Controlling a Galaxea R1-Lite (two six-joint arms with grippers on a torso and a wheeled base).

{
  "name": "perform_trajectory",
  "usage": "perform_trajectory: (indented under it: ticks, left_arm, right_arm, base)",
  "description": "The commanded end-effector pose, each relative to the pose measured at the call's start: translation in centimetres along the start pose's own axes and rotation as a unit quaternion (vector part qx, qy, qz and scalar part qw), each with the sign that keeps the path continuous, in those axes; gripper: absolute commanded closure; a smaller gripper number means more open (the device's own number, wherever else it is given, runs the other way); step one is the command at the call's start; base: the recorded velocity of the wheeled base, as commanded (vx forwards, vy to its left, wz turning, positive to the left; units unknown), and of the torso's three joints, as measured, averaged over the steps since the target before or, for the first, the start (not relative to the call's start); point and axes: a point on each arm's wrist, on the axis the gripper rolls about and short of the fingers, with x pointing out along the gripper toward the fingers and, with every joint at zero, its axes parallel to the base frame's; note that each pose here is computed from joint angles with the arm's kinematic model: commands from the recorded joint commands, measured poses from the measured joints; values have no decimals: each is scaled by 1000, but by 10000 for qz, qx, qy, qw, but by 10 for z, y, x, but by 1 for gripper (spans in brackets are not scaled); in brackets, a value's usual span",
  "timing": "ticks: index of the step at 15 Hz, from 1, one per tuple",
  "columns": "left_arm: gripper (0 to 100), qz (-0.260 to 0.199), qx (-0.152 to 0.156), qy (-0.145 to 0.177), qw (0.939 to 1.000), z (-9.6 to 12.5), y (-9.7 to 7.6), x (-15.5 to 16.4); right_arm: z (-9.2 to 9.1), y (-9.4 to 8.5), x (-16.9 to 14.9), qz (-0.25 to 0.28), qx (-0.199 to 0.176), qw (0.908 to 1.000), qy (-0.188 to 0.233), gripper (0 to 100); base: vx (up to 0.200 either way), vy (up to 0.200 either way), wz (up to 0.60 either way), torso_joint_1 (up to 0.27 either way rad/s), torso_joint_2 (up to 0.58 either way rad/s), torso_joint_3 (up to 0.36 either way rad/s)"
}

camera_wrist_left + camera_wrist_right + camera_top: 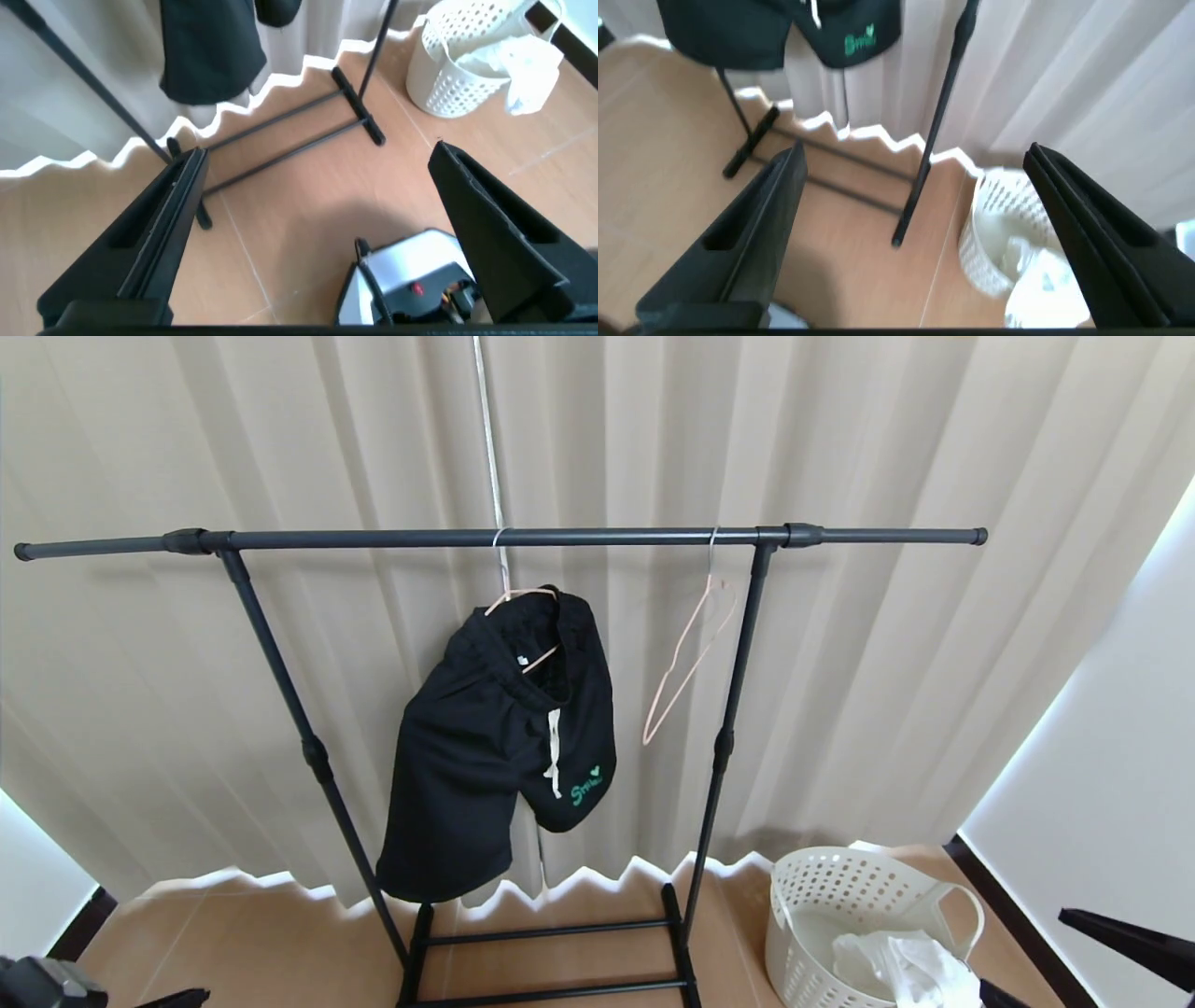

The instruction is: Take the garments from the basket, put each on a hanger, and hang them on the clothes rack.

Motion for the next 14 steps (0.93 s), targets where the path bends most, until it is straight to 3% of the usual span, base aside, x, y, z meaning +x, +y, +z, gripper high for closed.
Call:
perform_trajectory:
  ticks: [1,2,4,6,8,11,12,14]
  left_arm:
    - [0,-30,76,-423,9991,-25,-3,-29]
    - [0,-86,151,-579,9982,-43,-4,-41]
    - [0,-128,251,-1126,9932,-48,-5,-51]
    - [0,201,244,-1221,9920,-49,-5,-52]
    - [0,773,160,-1303,9883,-50,-7,-54]
    - [0,1446,48,-1540,9774,-53,-10,-57]
    - [0,1620,63,-1826,9697,-55,-12,-60]
    - [0,1698,49,-2014,9647,-57,-14,-62]
  right_arm:
    - [-19,5,-30,-44,5,9996,-277,0]
    - [-26,7,-36,-45,98,9997,-216,0]
    - [-31,7,-39,-47,219,9996,-171,0]
    - [-37,8,-45,-110,238,9994,-205,0]
    - [-48,9,-53,-535,219,9980,-242,0]
    - [-52,8,-58,-866,251,9948,-471,0]
    - [-56,9,-62,-1075,261,9924,-543,0]
    - [-58,9,-65,-1355,301,9875,-751,0]
  base:
    - [0,0,0,0,0,0]
    - [0,0,0,0,0,0]
    - [0,0,0,0,0,0]
    - [0,0,0,0,0,0]
    - [0,0,0,0,0,0]
    - [0,0,0,0,0,0]
    - [0,0,0,0,0,0]
    - [0,0,0,0,0,0]
